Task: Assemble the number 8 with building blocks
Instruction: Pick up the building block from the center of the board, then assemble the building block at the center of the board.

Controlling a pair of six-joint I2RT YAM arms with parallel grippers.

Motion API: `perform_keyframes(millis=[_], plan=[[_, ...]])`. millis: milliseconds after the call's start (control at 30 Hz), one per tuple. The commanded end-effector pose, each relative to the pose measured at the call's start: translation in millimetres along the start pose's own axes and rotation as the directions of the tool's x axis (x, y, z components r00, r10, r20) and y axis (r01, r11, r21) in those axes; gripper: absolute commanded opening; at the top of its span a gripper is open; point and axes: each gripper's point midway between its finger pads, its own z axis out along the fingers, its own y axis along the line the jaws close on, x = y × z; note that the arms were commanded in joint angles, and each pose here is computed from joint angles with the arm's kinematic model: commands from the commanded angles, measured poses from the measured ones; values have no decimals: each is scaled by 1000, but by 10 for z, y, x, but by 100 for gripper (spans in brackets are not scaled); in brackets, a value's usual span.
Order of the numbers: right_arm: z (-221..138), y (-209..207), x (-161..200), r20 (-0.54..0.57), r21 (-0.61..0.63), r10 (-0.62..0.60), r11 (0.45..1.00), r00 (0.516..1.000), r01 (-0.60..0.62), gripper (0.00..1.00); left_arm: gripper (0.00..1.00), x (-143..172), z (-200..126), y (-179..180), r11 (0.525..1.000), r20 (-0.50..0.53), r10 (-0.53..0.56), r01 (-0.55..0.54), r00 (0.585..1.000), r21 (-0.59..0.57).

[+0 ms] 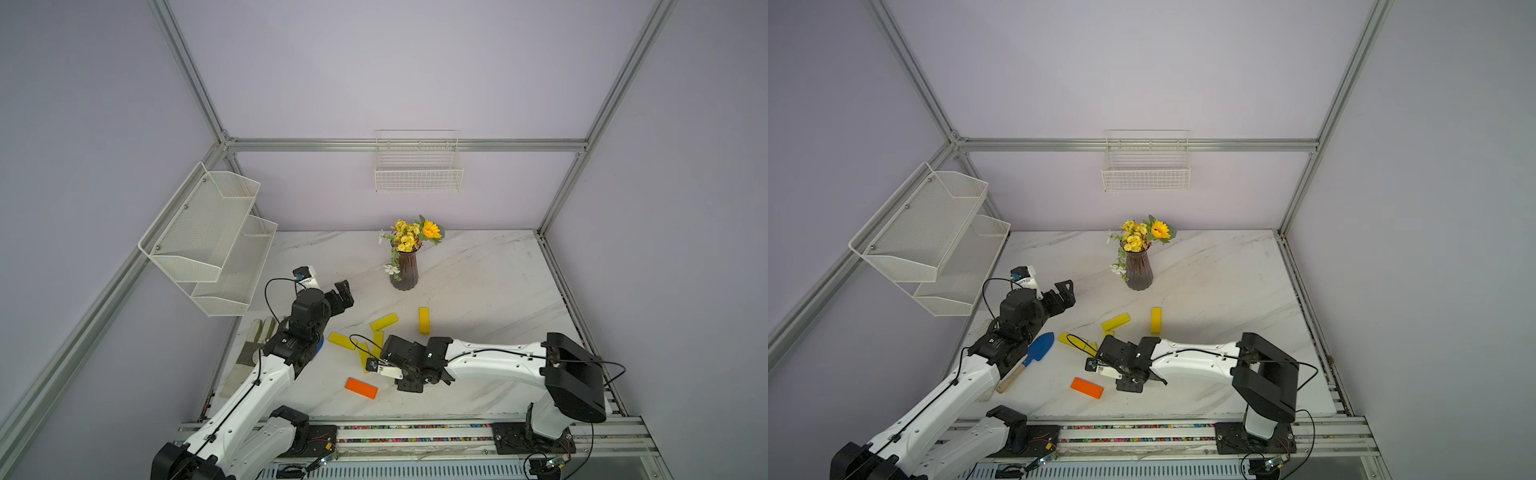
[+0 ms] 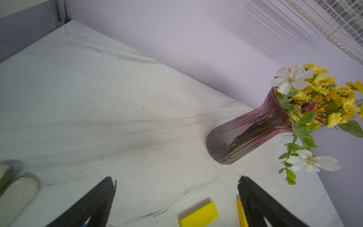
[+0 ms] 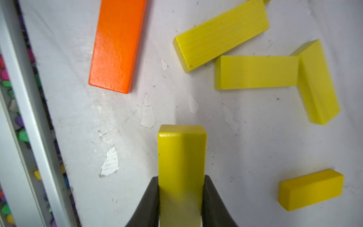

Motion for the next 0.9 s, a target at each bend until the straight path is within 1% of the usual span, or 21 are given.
perform_keyframes(millis=[0, 67, 133, 233, 367, 567, 700, 867], plan=[[-387, -328, -186, 158, 182, -230, 963, 960, 200, 0, 100, -96, 8, -66, 1000, 46, 11, -12, 999, 20], [-552, -526, -154, 203, 217, -225, 959, 953, 180, 0, 100, -99, 17, -68, 1000, 46, 12, -12, 999, 21], [-643, -840, 2, 188, 248, -160, 963, 969, 110, 0, 100, -97, 19, -77, 1000, 46, 15, -16, 999, 22], [-623, -1169, 339, 120, 271, -95, 961, 988, 60, 0, 100, -110, 27, -79, 1000, 50, 17, -18, 999, 21], [-509, -1417, 716, 84, 247, -37, 969, 996, 15, 0, 100, -114, 35, -92, 999, 51, 21, -23, 998, 25], [-306, -1727, 1252, 25, 232, -40, 972, 999, 33, 0, 100, -124, 40, -84, 999, 58, 25, -26, 998, 19], [-149, -1910, 1611, -12, 190, -55, 980, 998, 56, 0, 100, -121, 59, -85, 999, 54, 32, -33, 998, 15], [-22, -2160, 1811, 6, 158, -101, 982, 995, 98, 0, 100, -104, 83, -71, 999, 50, 32, -33, 998, 7]])
